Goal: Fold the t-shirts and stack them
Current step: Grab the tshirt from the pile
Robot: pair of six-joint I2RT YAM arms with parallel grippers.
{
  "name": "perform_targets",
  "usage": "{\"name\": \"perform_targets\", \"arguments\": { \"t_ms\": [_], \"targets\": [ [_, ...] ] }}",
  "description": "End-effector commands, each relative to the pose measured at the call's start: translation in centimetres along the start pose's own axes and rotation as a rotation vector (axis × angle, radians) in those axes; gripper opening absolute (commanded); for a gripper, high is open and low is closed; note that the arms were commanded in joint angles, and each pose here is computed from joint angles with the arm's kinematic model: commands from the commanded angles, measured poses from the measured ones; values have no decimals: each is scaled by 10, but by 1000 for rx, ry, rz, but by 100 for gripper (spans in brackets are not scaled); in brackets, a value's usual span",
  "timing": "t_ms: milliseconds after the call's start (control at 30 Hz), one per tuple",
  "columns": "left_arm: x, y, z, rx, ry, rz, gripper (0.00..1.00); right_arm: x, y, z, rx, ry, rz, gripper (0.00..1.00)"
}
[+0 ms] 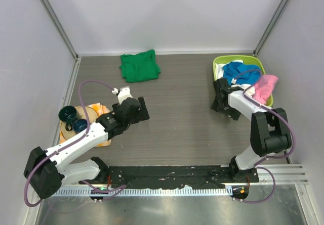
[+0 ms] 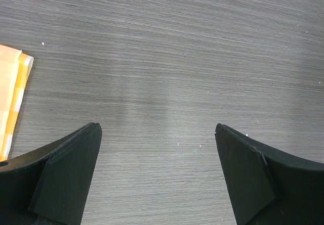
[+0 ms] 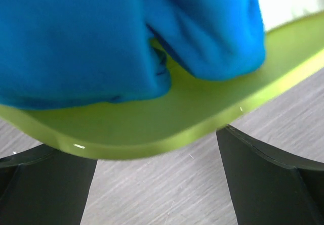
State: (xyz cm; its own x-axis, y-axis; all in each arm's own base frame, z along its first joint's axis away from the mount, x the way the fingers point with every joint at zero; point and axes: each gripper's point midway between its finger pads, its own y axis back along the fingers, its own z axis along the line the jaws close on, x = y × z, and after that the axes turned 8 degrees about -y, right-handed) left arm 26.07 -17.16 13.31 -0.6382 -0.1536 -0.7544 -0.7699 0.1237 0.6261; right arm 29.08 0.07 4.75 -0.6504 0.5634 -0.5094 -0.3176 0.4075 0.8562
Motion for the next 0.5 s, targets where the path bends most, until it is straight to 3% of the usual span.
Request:
{"name": "perform_targets", "arguments": {
  "t_ms": [0,467],
  "targets": [
    [-21,1,-4,-11,-3,-53,100,-38,-9,28,-42,-5,-74,100],
    [-16,-16,-8,-31,-30,-27,100,-110,-55,67,-29,-3,-110,100]
  ]
}}
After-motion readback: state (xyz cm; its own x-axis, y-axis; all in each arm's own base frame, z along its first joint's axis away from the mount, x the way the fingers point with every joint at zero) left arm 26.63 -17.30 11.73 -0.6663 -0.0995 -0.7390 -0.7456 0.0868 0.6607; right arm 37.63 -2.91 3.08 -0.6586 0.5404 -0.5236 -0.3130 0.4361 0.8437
